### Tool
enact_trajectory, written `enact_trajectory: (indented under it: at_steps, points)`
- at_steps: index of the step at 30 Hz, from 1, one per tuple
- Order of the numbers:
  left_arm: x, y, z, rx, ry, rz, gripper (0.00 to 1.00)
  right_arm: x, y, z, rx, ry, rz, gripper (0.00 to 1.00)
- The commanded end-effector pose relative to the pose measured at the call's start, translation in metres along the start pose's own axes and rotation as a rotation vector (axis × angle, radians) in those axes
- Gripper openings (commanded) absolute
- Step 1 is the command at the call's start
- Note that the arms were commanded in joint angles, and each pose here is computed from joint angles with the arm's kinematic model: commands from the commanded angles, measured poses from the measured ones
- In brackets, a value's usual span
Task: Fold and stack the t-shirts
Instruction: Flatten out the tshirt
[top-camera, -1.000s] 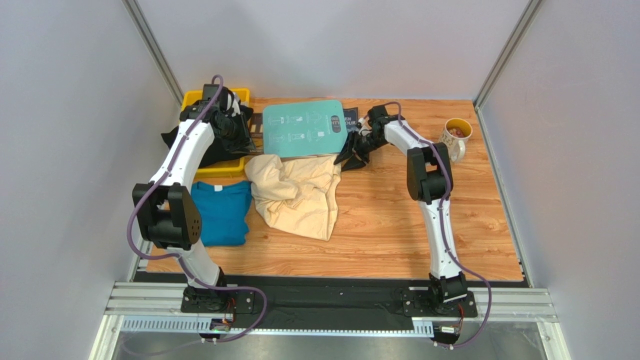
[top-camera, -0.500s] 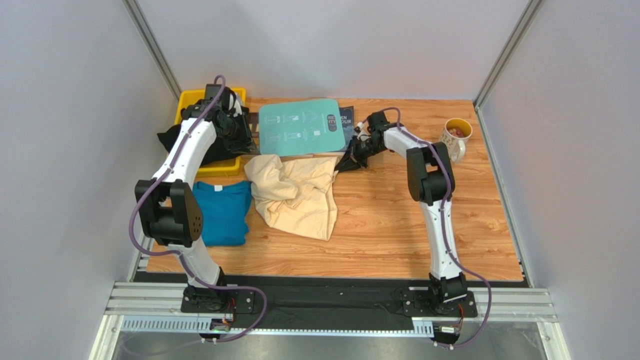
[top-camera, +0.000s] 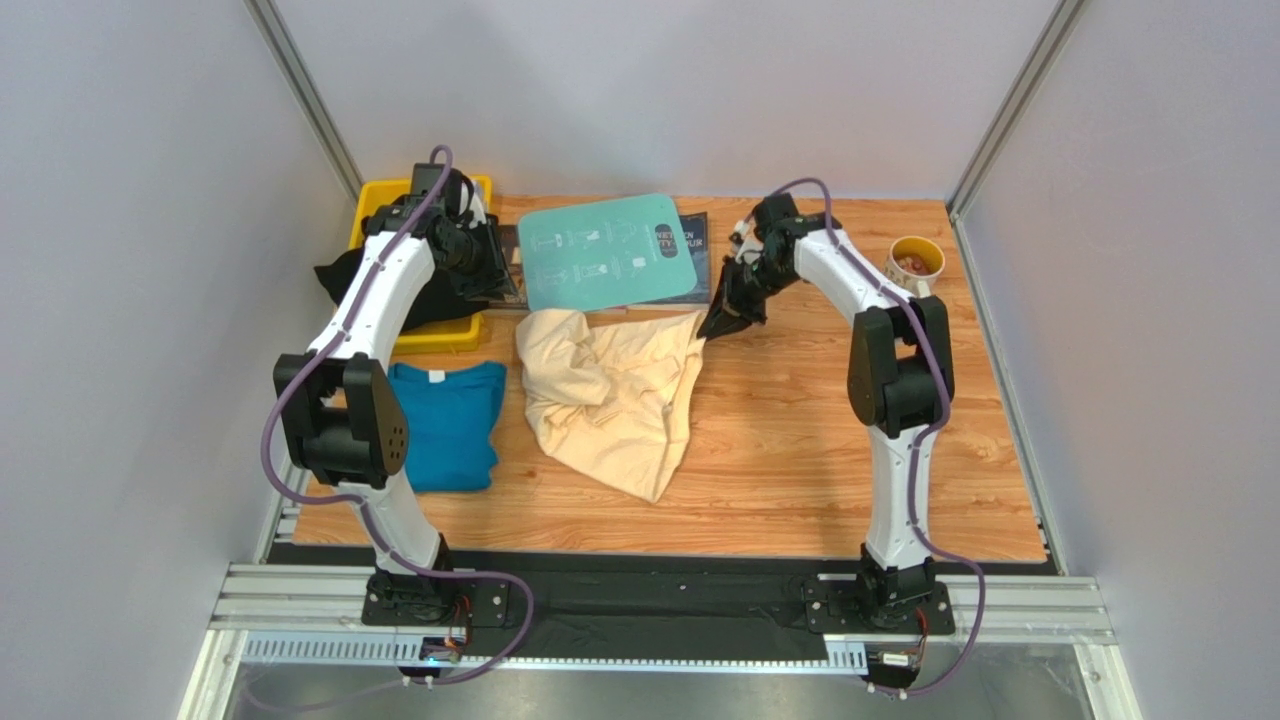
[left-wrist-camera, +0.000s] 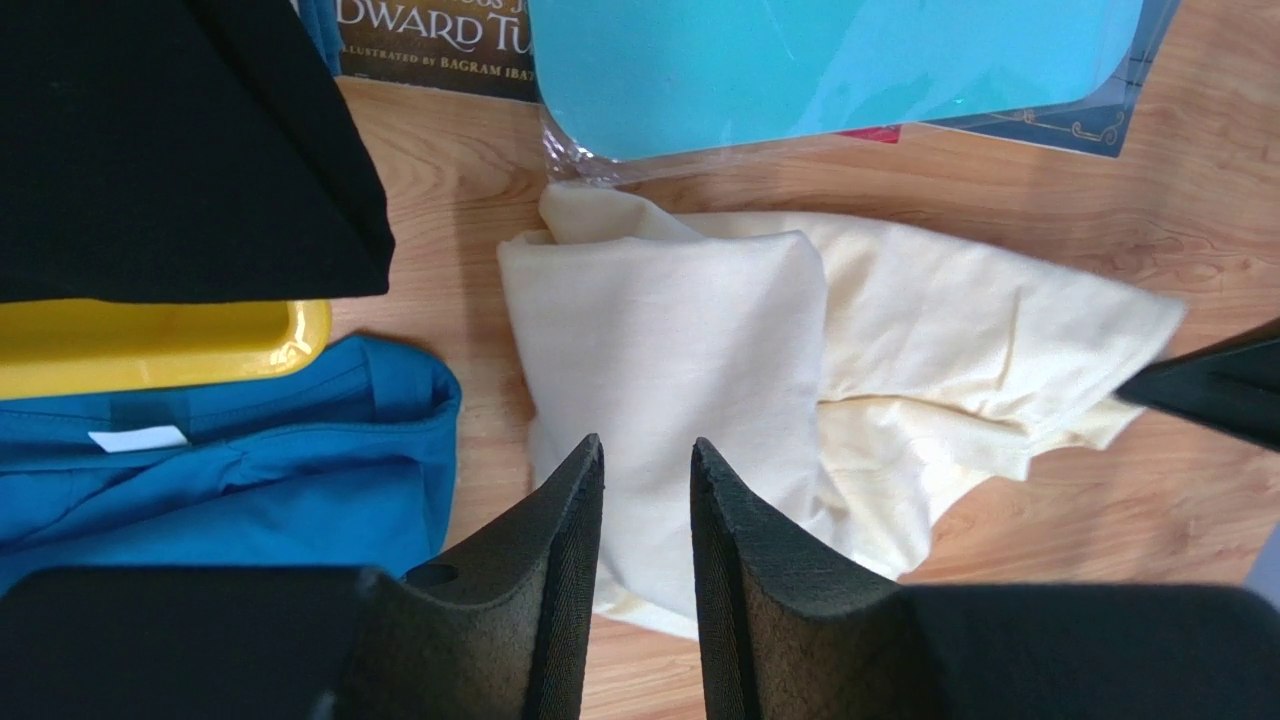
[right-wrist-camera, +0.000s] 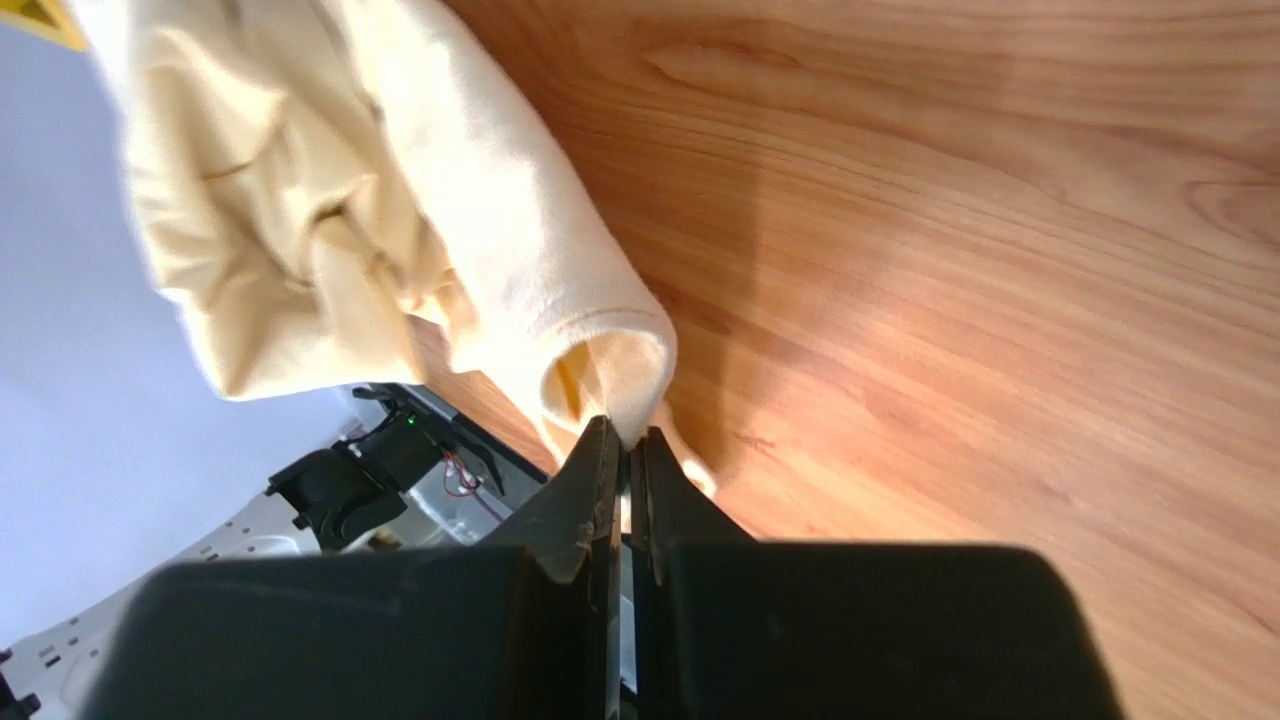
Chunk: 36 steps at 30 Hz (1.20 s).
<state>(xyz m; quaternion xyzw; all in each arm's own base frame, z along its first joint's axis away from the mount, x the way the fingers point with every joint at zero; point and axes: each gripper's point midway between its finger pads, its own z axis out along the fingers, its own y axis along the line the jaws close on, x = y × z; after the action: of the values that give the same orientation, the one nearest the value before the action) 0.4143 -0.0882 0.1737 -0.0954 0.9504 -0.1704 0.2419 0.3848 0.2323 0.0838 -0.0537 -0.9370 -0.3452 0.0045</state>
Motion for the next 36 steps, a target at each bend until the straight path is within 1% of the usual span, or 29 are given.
enact_trajectory:
  at_steps: [1, 2, 4, 5, 9, 13, 16, 17, 20, 23, 25, 26, 30, 34, 36]
  points:
    - [-0.015, -0.016, -0.007, 0.052, -0.044, 0.015, 0.34, -0.026, 0.035, -0.070, 0.050, -0.146, -0.128, 0.00]
    - [-0.014, -0.018, -0.007, 0.055, -0.043, 0.016, 0.35, -0.031, 0.049, -0.086, 0.035, -0.177, -0.146, 0.00]
    - [-0.013, -0.019, -0.008, 0.056, -0.047, 0.026, 0.37, -0.035, 0.059, -0.103, 0.020, -0.208, -0.148, 0.00]
    - [-0.011, -0.020, -0.009, 0.056, -0.047, 0.027, 0.40, -0.037, 0.071, -0.117, 0.002, -0.235, -0.167, 0.00]
    - [-0.002, -0.028, -0.014, 0.074, -0.063, 0.053, 0.44, -0.031, 0.097, -0.152, -0.050, -0.301, -0.201, 0.00]
    - [0.007, -0.044, -0.014, 0.110, -0.055, 0.091, 0.45, -0.005, 0.126, -0.198, -0.090, -0.393, -0.257, 0.00]
    - [0.010, -0.064, -0.013, 0.142, -0.049, 0.142, 0.46, 0.008, 0.136, -0.222, -0.096, -0.454, -0.284, 0.00]
    - [0.013, -0.074, -0.013, 0.157, -0.049, 0.169, 0.46, 0.017, 0.144, -0.238, -0.114, -0.493, -0.310, 0.00]
    - [0.025, -0.090, -0.013, 0.183, -0.035, 0.219, 0.46, 0.031, 0.167, -0.267, -0.167, -0.567, -0.361, 0.00]
    - [0.041, -0.101, -0.013, 0.202, -0.016, 0.263, 0.46, 0.044, 0.186, -0.282, -0.243, -0.584, -0.376, 0.00]
    - [0.048, -0.105, -0.013, 0.217, -0.003, 0.277, 0.47, 0.051, 0.194, -0.286, -0.283, -0.573, -0.393, 0.00]
    - [0.056, -0.109, -0.011, 0.238, 0.020, 0.282, 0.50, 0.054, 0.197, -0.288, -0.295, -0.570, -0.399, 0.00]
    - [0.073, -0.113, -0.003, 0.246, 0.066, 0.293, 0.52, 0.059, 0.195, -0.294, -0.280, -0.593, -0.422, 0.00]
    - [0.076, -0.118, -0.011, 0.245, 0.048, 0.305, 0.52, 0.071, 0.216, -0.310, -0.360, -0.593, -0.458, 0.00]
    - [0.072, -0.119, -0.017, 0.244, 0.026, 0.305, 0.52, 0.082, 0.234, -0.330, -0.422, -0.620, -0.510, 0.00]
